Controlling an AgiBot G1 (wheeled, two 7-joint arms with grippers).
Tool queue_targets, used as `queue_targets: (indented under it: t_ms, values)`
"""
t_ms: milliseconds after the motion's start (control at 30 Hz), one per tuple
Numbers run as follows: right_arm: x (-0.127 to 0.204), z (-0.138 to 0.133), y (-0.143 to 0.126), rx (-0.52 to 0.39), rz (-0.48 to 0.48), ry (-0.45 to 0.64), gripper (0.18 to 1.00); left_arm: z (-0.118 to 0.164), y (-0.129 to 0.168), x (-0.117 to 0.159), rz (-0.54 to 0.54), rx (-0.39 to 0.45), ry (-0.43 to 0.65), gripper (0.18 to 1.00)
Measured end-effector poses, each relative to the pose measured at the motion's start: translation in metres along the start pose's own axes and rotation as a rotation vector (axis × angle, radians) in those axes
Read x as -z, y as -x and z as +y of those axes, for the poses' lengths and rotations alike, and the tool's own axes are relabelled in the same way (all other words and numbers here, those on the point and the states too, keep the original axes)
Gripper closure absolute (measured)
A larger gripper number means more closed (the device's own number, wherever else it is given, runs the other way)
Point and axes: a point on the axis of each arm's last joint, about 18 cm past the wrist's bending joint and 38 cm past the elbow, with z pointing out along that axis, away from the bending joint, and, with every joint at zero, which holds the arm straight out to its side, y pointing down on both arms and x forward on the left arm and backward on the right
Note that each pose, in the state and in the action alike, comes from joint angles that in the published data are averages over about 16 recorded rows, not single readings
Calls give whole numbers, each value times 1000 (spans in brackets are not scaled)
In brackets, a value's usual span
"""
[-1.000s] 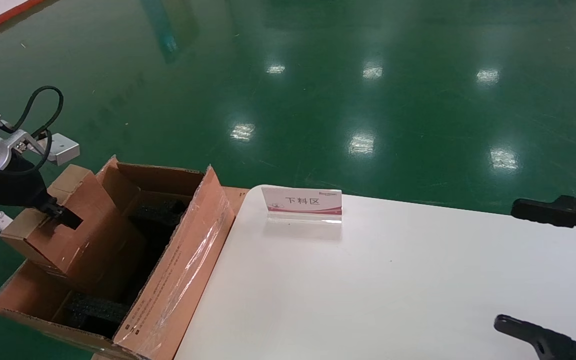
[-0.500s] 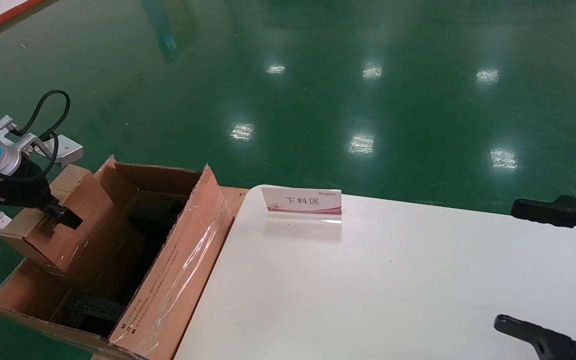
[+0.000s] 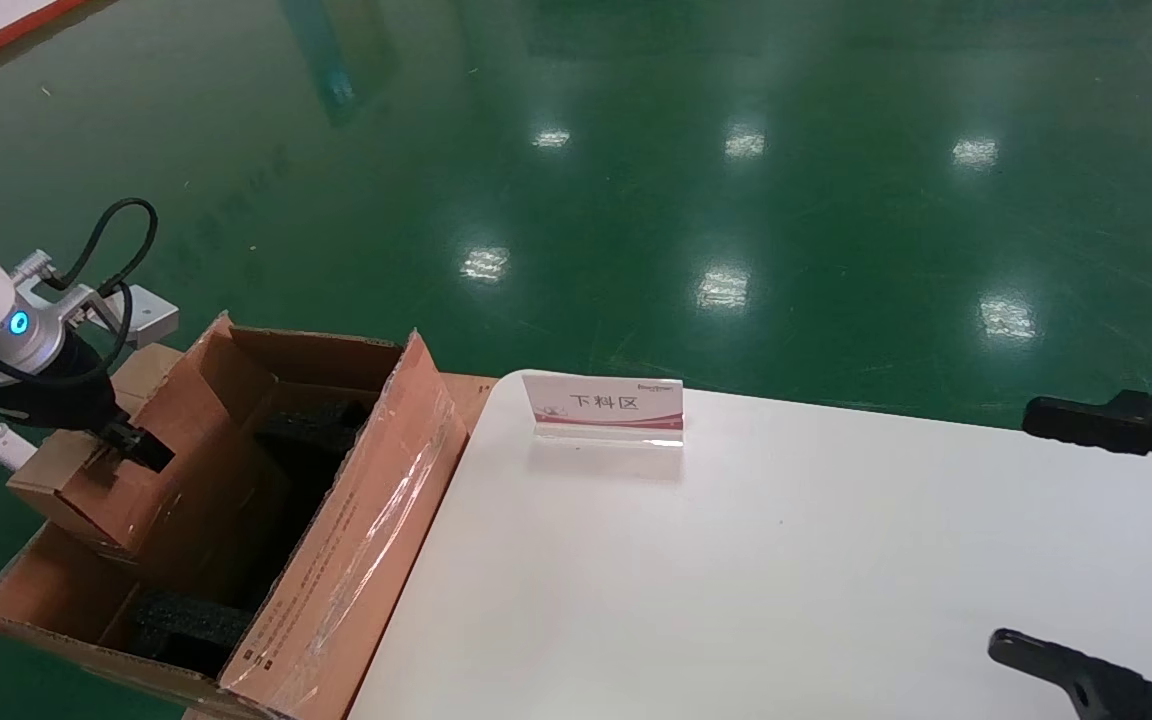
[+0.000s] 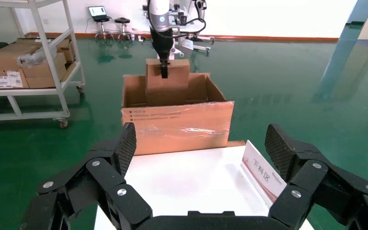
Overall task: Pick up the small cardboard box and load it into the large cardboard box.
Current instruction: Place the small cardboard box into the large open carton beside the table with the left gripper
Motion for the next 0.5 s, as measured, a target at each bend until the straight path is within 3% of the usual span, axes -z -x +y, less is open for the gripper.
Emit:
queue_targets:
  t_ms: [500]
  values:
    - [0, 0, 0, 0, 0, 0, 178, 0, -10, -26, -17, 7, 28, 994]
